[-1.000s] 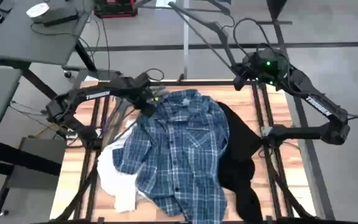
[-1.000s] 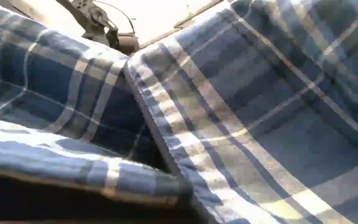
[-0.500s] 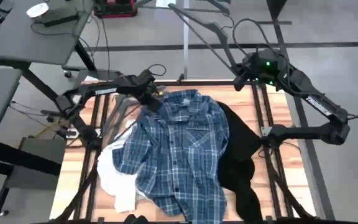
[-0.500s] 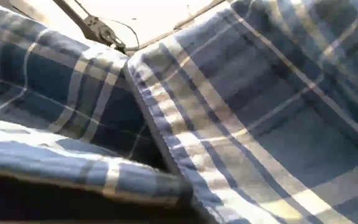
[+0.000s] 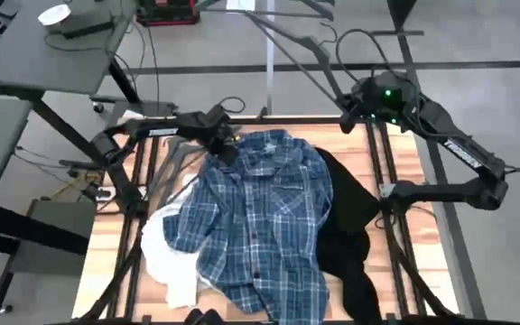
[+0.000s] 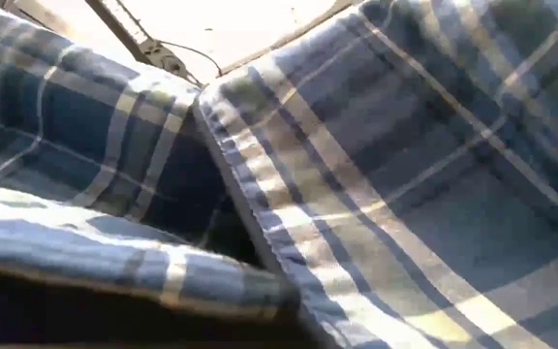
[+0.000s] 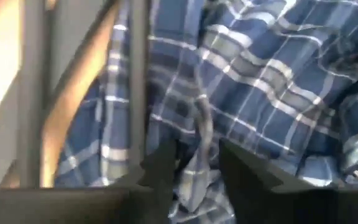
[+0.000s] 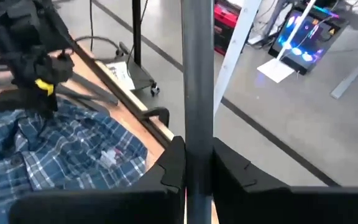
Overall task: Hang clothes
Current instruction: Hang the blue long sleeve polo on the rack
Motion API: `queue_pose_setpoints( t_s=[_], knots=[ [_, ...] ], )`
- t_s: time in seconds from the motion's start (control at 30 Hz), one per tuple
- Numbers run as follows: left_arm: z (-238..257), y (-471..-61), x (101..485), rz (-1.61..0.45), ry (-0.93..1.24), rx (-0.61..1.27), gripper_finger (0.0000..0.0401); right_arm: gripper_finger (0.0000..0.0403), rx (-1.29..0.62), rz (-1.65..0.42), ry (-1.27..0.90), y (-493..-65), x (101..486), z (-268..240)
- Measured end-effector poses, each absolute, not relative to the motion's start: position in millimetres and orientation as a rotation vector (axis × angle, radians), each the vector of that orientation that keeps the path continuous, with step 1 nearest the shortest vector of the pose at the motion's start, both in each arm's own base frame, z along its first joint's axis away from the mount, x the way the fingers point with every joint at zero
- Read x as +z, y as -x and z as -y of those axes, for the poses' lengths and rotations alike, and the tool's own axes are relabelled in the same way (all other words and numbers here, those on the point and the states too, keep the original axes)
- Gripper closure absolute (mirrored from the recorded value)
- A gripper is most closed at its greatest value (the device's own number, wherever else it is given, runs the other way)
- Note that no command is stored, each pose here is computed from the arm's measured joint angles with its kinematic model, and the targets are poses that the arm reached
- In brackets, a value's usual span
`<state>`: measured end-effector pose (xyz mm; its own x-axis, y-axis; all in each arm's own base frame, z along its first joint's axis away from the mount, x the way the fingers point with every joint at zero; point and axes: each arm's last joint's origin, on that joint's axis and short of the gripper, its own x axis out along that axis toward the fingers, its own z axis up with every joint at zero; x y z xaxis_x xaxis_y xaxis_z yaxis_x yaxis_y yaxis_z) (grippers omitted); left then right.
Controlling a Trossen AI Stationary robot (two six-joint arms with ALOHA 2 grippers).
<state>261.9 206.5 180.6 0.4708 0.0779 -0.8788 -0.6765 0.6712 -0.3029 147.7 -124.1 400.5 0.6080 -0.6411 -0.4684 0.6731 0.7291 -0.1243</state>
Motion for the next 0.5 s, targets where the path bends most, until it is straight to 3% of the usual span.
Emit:
queue_pose_setpoints(
  t_s=[0.27,0.5],
  knots=[
    [-203,-248,224,-0.870,0.659,0.554,0.0401,0.0372,-0.659,-0.543,-0.228,-139,396,109],
    [-208,-249,219,-0.855,0.704,0.573,0.0377,0.0372,-0.657,-0.571,-0.231,-138,392,109]
  ],
)
